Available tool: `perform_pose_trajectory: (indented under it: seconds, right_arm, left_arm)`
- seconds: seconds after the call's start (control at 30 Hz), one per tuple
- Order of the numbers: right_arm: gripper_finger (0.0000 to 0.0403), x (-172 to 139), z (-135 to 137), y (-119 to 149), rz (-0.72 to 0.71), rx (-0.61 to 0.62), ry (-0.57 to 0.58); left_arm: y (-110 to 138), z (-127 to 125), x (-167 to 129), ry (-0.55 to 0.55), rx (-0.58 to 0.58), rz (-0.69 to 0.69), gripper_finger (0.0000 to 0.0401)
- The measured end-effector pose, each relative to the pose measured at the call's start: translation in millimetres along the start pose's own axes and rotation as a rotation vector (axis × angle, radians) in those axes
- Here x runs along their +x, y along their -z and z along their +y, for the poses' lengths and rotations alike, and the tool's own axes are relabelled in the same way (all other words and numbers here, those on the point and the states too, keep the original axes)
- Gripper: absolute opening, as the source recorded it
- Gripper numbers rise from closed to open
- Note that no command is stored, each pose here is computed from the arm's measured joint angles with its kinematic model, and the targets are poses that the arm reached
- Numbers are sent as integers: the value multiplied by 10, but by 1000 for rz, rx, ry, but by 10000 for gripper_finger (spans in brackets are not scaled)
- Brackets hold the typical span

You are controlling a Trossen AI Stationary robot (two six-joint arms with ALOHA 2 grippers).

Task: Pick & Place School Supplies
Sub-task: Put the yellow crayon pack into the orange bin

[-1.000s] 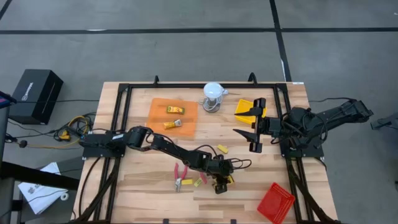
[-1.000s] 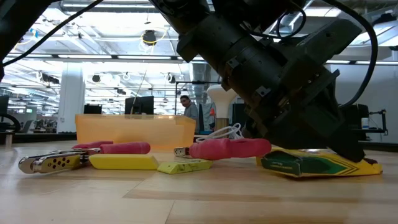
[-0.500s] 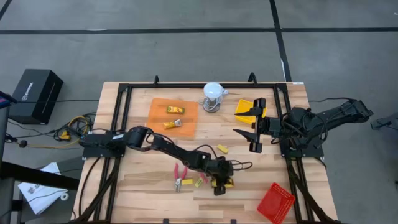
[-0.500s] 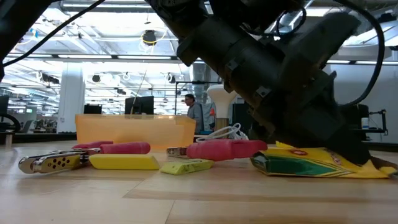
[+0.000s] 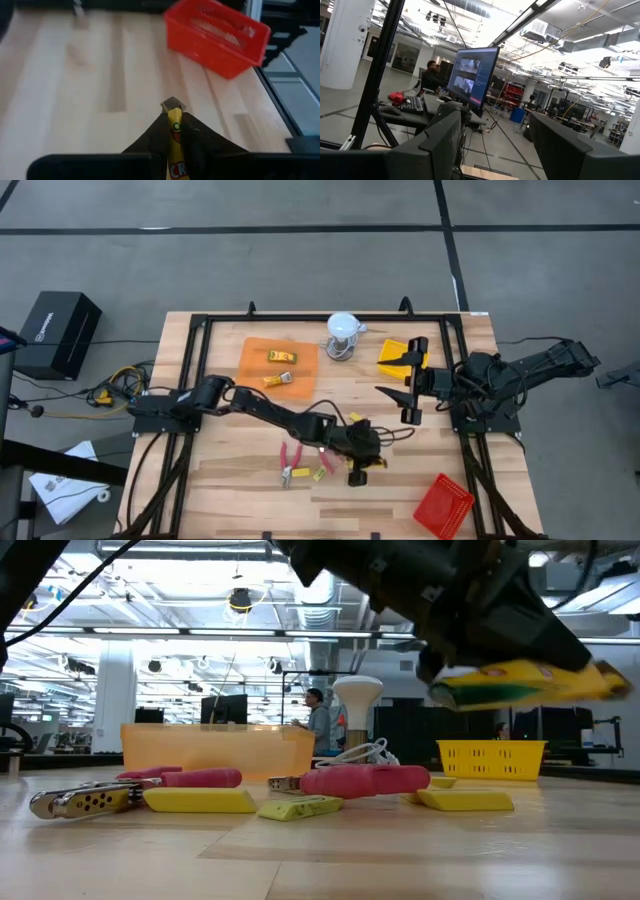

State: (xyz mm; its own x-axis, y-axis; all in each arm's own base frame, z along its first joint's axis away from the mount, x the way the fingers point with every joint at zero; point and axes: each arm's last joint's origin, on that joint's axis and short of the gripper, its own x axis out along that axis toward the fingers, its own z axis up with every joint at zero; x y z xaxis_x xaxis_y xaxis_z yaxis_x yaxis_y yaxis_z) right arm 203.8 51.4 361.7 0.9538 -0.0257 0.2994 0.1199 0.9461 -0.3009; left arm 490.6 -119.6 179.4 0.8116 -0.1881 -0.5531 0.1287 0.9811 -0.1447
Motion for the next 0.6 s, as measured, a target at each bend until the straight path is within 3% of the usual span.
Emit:
perform_pose_trajectory:
  seconds: [0.17, 0.6]
  right_arm:
    - [228, -1, -4, 2, 8, 0, 14]
    - [228, -76, -57, -58, 2, 2, 22]
  left_arm:
    - [-130, 134, -155, -81, 35, 2, 21]
    - [-159, 646, -418, -246, 84, 160, 22]
